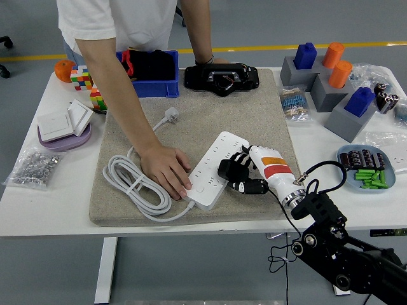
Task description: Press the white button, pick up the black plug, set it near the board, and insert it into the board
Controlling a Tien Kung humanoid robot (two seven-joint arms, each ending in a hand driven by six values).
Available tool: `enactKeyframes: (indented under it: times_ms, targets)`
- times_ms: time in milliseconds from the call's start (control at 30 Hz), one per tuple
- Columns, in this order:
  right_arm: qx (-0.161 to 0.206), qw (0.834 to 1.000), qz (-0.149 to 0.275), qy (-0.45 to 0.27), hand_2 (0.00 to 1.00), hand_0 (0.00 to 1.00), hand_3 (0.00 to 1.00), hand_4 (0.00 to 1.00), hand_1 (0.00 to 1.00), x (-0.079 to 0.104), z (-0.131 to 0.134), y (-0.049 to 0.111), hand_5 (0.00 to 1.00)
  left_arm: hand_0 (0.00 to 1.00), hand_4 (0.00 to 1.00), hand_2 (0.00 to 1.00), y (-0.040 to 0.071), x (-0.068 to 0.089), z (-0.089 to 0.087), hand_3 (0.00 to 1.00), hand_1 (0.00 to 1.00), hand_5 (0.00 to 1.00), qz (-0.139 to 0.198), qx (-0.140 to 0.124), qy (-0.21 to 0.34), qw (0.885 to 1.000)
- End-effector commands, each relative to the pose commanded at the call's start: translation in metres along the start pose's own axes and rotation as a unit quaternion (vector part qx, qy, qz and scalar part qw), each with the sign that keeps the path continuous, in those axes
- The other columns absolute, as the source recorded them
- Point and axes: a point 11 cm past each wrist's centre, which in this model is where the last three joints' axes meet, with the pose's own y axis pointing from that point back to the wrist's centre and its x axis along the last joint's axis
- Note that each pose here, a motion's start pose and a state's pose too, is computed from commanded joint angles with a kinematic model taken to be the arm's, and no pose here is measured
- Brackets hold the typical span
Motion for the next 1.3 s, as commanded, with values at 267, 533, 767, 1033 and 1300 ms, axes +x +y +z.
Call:
enactKeyframes:
  times_ms: [267,533,767,1033,1300]
  targets:
    - [0.004,1.000,0.006,0.000,0.424,0.402,0.467,0.998,0.413,0.002,-0.001,0.000,0.222,0.707,0.665,0.586,0.000,-0.001,0.001,0.680,0.666,0.259,-0.001,-0.001,0.000,1.000]
    - [0.020,0.999,0.024,-0.002,0.377,0.326,0.467,0.915,0.342,0.009,-0.005,-0.002,0.058,0.707,0.664,0.586,0.000,-0.002,0.000,0.680,0.666,0.260,-0.002,0.000,0.001,1.000]
    - [0.027,0.999,0.032,-0.002,0.368,0.319,0.464,0.910,0.335,0.013,-0.008,-0.005,0.019,0.708,0.665,0.586,0.000,-0.001,0.001,0.680,0.666,0.261,-0.001,-0.001,-0.001,1.000]
    - [0.026,0.999,0.031,-0.004,0.350,0.312,0.457,0.912,0.329,0.008,-0.006,-0.005,0.002,0.707,0.665,0.586,0.000,-0.001,0.000,0.679,0.666,0.261,-0.001,0.000,-0.002,1.000]
    - [0.026,0.999,0.045,-0.001,0.359,0.324,0.458,0.910,0.338,0.016,-0.008,-0.015,0.002,0.707,0.665,0.586,0.000,0.000,-0.001,0.680,0.666,0.261,0.000,0.002,-0.006,1.000]
